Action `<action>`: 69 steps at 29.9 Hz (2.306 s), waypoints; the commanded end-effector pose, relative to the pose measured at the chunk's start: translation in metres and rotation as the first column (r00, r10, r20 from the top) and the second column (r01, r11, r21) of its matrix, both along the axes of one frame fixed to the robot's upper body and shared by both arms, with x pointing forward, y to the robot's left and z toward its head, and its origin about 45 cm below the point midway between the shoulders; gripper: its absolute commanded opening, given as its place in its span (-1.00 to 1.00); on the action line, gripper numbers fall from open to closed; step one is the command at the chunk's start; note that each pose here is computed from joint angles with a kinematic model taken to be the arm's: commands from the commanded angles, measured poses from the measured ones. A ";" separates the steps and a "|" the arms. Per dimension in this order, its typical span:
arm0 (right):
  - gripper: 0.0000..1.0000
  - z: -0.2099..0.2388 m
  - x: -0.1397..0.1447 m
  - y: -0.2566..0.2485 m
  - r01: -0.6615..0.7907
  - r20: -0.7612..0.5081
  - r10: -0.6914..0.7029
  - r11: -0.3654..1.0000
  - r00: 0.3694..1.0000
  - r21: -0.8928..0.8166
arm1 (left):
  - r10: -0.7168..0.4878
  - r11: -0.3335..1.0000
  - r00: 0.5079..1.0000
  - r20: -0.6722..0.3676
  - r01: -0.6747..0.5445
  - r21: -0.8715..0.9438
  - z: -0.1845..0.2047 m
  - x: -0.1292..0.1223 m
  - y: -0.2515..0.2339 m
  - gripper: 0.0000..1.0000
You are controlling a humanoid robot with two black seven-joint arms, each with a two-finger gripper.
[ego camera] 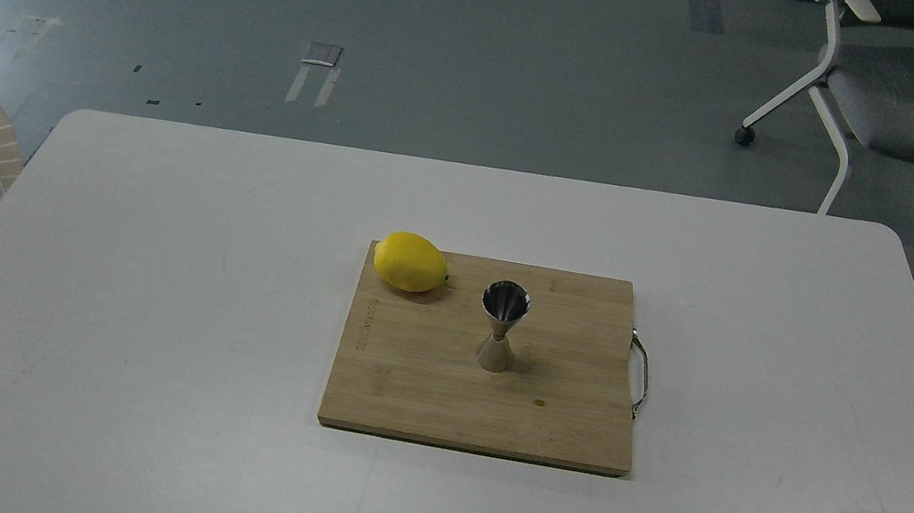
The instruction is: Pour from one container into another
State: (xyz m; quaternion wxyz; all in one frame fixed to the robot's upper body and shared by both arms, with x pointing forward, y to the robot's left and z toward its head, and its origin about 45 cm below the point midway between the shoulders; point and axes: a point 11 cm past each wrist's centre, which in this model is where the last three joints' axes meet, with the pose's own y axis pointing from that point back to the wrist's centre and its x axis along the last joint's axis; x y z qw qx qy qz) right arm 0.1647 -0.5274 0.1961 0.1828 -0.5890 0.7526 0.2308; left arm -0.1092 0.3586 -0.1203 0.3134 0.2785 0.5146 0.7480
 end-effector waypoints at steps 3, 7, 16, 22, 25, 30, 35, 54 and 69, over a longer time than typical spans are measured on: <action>1.00 0.000 -0.008 -0.006 0.002 -0.041 -0.003 1.000 0.999 -0.025 | 0.000 1.000 1.000 0.000 0.000 0.000 0.000 0.000 0.000 0.96; 1.00 -0.002 -0.021 -0.013 0.002 -0.094 -0.006 0.999 0.996 -0.049 | 0.000 1.000 1.000 0.000 0.000 0.000 0.000 0.000 0.000 0.96; 1.00 -0.004 -0.045 -0.028 0.036 -0.192 -0.053 0.995 0.980 -0.088 | 0.000 1.000 1.000 0.000 0.000 0.000 0.000 0.000 0.000 0.96; 1.00 -0.012 -0.062 -0.033 0.052 -0.247 -0.074 0.994 0.966 -0.091 | 0.000 1.000 1.000 0.000 0.000 0.000 0.000 0.000 0.000 0.96; 1.00 -0.012 -0.067 -0.037 0.055 -0.271 -0.082 0.993 0.959 -0.105 | 0.000 1.000 1.000 0.000 0.000 0.000 0.000 0.000 0.000 0.96; 1.00 -0.021 -0.088 -0.043 0.088 -0.335 -0.121 0.990 0.935 -0.113 | 0.000 1.000 1.000 0.000 0.000 0.000 0.000 0.000 0.000 0.96; 1.00 -0.031 -0.112 -0.051 0.106 -0.411 -0.156 0.984 0.898 -0.141 | 0.000 1.000 1.000 0.000 0.000 0.000 0.000 0.000 0.000 0.96; 1.00 -0.088 -0.196 -0.070 0.175 -0.648 -0.254 0.967 0.719 -0.184 | 0.000 1.000 1.000 0.000 0.000 0.000 0.000 0.000 0.000 0.96; 1.00 -0.196 -0.211 -0.009 0.240 -0.783 -0.142 0.971 0.605 0.009 | 0.000 1.000 1.000 0.000 0.000 0.000 0.000 0.000 0.000 0.96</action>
